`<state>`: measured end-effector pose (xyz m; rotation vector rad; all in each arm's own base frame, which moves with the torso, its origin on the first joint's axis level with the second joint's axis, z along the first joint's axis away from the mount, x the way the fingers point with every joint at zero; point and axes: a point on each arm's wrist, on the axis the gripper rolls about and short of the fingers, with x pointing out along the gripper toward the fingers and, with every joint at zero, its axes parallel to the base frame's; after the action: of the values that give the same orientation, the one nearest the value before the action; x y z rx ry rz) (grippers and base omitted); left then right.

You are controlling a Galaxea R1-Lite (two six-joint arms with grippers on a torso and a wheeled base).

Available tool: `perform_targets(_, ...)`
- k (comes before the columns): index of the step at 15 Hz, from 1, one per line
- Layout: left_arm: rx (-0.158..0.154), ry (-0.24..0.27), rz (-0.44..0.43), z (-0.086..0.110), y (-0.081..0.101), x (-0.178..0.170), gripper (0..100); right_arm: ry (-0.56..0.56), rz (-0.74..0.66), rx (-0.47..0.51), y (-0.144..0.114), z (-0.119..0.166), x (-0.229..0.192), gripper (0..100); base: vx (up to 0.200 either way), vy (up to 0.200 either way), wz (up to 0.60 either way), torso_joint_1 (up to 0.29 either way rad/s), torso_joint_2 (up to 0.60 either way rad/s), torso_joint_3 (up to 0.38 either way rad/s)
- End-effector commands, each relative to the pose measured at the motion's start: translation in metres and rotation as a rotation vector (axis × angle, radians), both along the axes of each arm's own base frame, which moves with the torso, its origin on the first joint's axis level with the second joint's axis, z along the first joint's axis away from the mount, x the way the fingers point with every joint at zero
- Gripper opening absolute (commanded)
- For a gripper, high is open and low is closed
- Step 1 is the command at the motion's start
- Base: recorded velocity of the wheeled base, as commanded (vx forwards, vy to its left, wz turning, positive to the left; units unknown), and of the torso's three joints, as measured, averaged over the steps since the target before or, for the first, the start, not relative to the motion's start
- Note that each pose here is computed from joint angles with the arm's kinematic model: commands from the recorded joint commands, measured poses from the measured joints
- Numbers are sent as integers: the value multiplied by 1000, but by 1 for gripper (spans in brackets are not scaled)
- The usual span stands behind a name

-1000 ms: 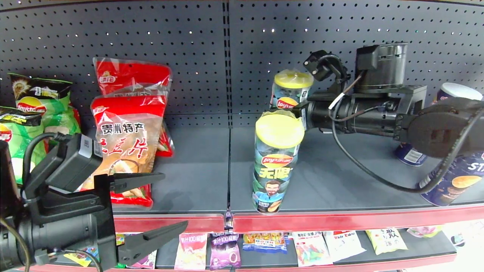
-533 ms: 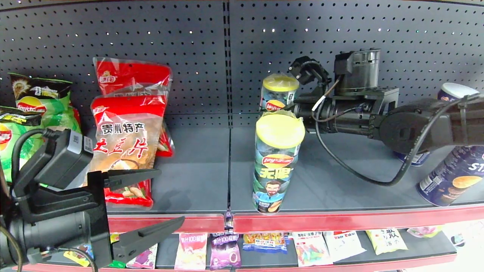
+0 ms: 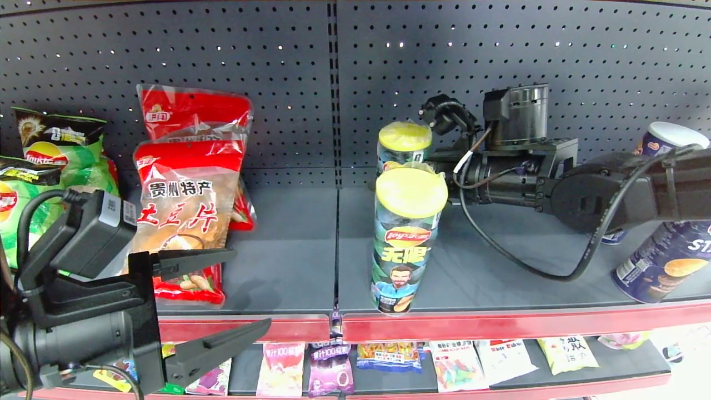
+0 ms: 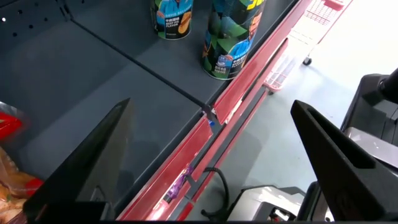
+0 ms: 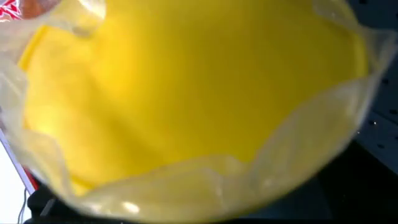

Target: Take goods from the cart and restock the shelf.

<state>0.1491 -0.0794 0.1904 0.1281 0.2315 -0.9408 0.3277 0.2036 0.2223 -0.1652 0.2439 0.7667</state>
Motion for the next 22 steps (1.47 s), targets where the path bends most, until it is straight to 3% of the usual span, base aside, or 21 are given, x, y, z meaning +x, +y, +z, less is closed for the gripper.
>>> perform_targets(1, 1, 1, -1, 0, -1, 1, 100, -13, -4, 6, -5, 7, -5, 100, 0, 0, 0, 0, 0, 0)
perform_targets(8, 3, 4, -2, -1, -1, 1, 100, 27, -25, -19, -30, 3, -36, 100, 0, 0, 0, 0, 0, 0)
perform_targets(16, 8, 6, 5, -1, -1, 3, 100, 53, -109, -38, -59, -5, -43, 100, 0, 0, 0, 0, 0, 0)
perform_targets(22, 57, 50, 60, -11, -9, 21, 100, 81, -146, -54, -101, -13, -106, 100, 0, 0, 0, 0, 0, 0)
